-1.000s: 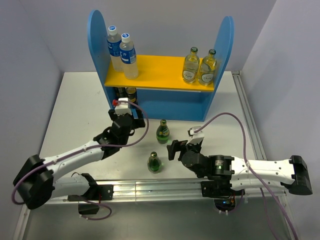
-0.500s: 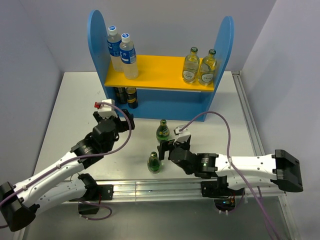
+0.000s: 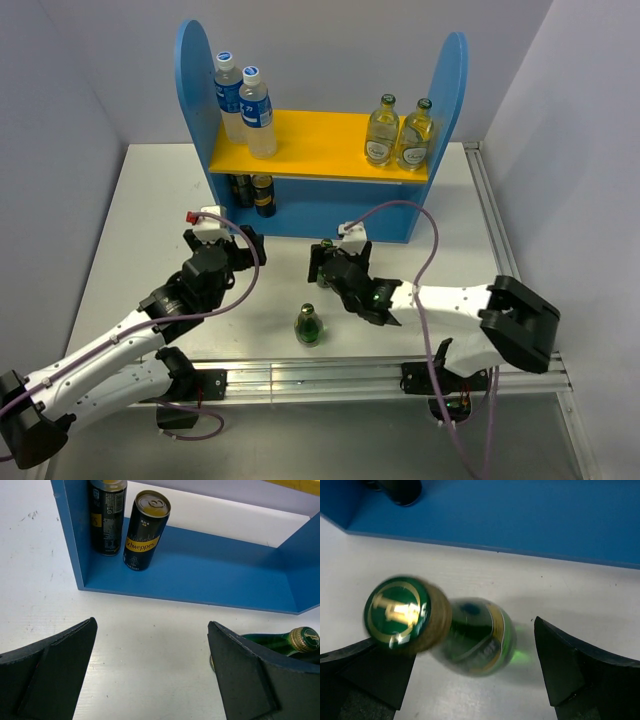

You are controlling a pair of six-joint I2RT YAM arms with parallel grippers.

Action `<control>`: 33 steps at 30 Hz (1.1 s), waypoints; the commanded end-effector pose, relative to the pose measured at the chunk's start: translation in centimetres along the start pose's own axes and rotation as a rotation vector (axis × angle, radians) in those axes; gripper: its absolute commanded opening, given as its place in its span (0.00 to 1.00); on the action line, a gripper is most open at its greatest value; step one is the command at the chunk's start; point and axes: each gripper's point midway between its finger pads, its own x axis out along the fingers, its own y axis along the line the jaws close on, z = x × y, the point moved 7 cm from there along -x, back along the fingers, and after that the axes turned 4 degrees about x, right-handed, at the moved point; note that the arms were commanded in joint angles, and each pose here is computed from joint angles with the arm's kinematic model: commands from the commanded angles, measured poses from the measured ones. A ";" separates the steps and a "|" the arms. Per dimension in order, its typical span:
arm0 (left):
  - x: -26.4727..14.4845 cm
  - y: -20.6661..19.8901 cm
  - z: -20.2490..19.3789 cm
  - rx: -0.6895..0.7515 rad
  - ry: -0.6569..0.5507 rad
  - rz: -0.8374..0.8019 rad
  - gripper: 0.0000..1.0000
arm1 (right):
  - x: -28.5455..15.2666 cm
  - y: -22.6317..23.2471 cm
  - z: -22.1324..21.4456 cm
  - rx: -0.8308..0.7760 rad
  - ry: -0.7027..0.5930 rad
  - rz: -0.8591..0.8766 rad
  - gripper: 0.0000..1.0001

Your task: Place and organize the beverage onto the shelf

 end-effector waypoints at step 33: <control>-0.3 0.1 0.3 -0.030 -0.035 -0.012 0.99 | 6.2 -1.0 -2.7 0.026 -0.129 -0.182 0.00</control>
